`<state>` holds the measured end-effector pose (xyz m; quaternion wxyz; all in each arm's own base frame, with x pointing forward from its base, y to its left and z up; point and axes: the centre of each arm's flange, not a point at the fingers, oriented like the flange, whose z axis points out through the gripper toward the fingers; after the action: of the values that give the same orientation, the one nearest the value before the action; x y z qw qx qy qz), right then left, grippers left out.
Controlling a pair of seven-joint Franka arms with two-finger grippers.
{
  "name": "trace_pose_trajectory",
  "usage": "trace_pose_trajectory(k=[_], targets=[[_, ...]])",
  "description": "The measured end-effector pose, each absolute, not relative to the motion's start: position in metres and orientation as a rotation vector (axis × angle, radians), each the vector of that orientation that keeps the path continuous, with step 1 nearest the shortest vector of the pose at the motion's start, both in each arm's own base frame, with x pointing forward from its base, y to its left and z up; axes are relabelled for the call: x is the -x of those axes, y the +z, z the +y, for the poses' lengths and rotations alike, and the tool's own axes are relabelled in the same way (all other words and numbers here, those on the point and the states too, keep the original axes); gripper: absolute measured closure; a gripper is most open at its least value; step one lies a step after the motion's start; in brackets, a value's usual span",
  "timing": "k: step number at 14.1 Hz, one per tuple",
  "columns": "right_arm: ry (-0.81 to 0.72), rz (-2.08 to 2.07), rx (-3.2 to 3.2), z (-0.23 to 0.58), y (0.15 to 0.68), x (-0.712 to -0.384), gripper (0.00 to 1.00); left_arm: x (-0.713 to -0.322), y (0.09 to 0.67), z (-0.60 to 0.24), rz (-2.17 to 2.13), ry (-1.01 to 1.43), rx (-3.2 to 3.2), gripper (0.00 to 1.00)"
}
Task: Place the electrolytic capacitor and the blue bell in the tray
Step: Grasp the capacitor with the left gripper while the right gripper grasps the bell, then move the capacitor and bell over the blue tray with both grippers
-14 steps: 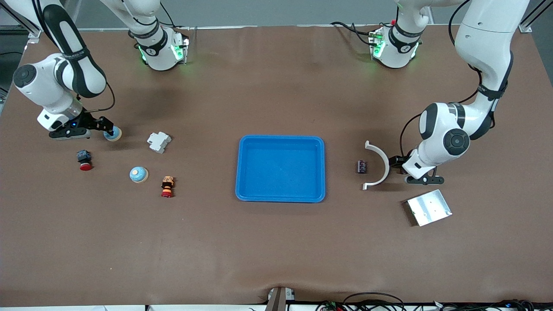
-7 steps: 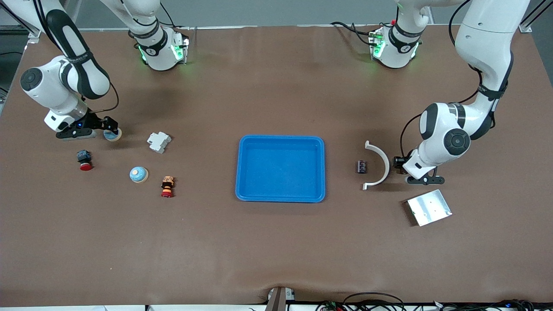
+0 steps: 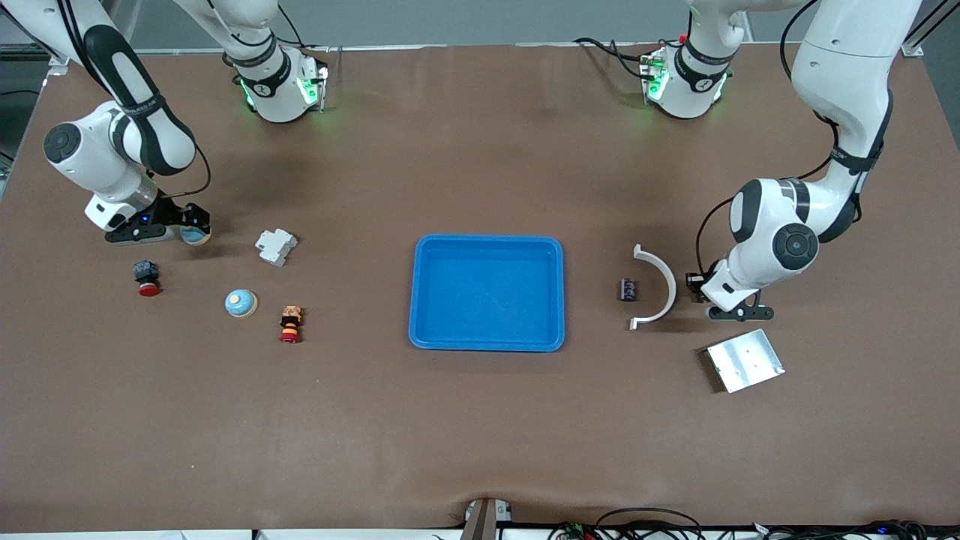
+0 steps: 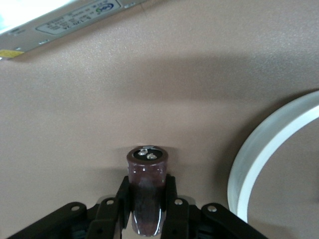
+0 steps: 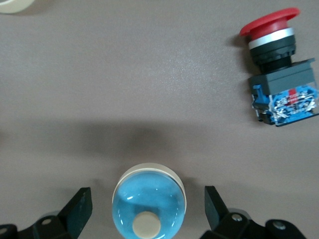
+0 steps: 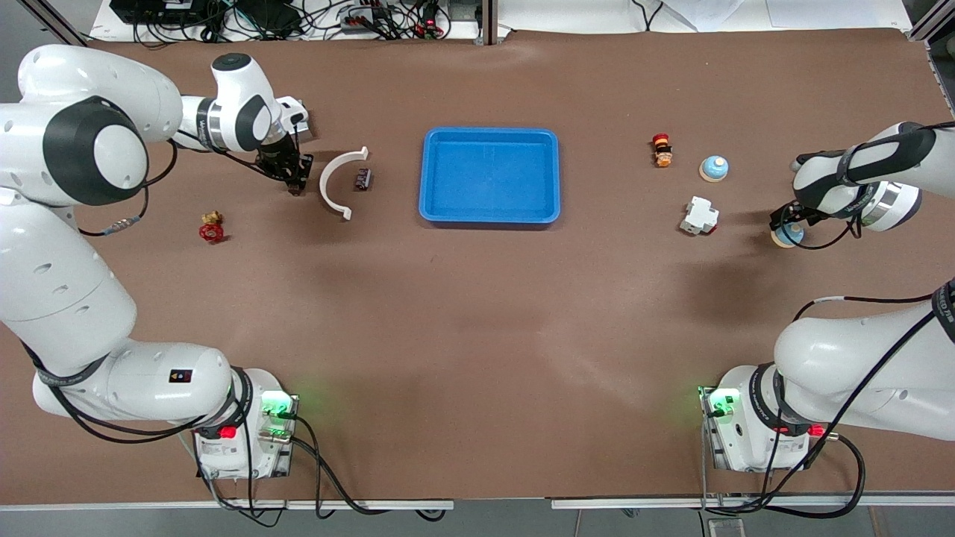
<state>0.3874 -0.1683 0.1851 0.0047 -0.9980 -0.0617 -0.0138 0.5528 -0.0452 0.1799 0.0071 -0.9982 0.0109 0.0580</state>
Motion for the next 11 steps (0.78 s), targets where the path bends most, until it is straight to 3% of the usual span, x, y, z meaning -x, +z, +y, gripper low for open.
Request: trace_pose_trajectory(k=[9,11], targets=[[-0.025,-0.194,3.121,-0.167,0.169,-0.384,0.0,-0.566,0.22,-0.053,-0.079,0.135,3.121,0.7],[-0.025,-0.194,3.121,-0.167,0.168,-0.384,0.19,-0.568,0.239,-0.067,-0.161,0.186,3.109,0.7]])
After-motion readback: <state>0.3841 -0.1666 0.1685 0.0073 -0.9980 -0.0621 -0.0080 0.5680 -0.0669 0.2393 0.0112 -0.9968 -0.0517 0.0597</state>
